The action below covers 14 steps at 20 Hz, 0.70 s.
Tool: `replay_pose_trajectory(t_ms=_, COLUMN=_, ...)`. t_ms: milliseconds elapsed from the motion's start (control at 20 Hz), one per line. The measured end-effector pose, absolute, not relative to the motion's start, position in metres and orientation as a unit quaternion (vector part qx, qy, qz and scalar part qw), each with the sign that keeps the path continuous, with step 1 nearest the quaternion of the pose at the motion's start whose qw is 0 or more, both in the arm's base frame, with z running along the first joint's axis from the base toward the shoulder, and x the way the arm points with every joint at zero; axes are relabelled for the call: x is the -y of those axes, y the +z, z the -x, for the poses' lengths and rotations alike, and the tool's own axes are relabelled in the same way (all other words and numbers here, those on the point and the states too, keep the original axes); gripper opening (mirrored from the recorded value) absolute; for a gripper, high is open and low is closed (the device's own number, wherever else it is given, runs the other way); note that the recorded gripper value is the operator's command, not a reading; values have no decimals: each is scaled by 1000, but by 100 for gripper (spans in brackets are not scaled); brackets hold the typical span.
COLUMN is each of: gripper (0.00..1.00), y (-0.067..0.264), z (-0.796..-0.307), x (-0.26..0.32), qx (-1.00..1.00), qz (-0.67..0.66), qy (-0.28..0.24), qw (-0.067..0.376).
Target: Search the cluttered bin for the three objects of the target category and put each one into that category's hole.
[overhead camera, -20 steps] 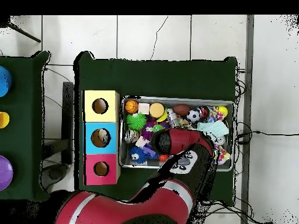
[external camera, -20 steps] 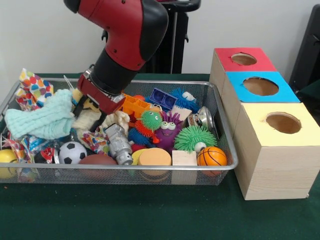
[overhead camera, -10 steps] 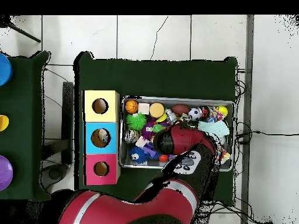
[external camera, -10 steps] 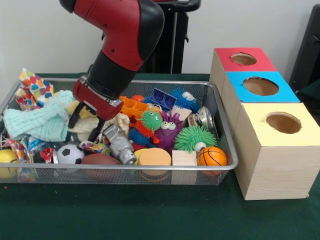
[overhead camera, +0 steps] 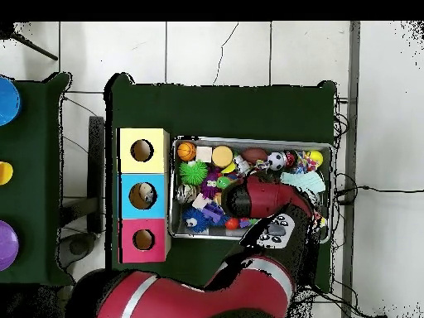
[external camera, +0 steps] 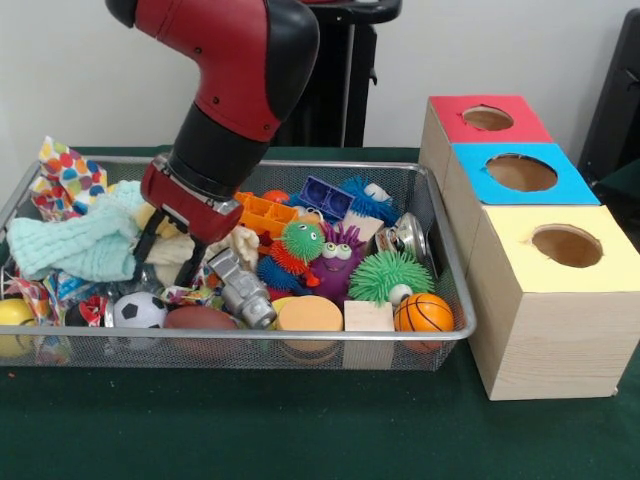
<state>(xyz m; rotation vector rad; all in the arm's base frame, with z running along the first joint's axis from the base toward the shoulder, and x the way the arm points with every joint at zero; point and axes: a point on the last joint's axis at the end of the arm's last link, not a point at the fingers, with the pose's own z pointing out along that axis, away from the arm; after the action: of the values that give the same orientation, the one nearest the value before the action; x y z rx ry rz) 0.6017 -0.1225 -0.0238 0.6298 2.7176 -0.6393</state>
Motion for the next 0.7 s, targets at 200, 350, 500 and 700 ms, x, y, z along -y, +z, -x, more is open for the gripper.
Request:
replay_pose_trajectory(t_ms=200, gripper=100, y=-28, z=-601, x=123, qx=-942, qz=-219, qy=-215, qw=137)
replay_pose_trajectory(t_ms=350, gripper=100, y=-34, z=-600, x=125, qx=-942, qz=-225, qy=-209, qw=133)
replay_pose_trajectory(t_ms=500, gripper=100, y=-40, z=-598, x=127, qx=-943, qz=-232, qy=-203, qw=127)
replay_pose_trajectory(t_ms=700, gripper=100, y=-42, z=-600, x=130, qx=-942, qz=-243, qy=-197, qw=126)
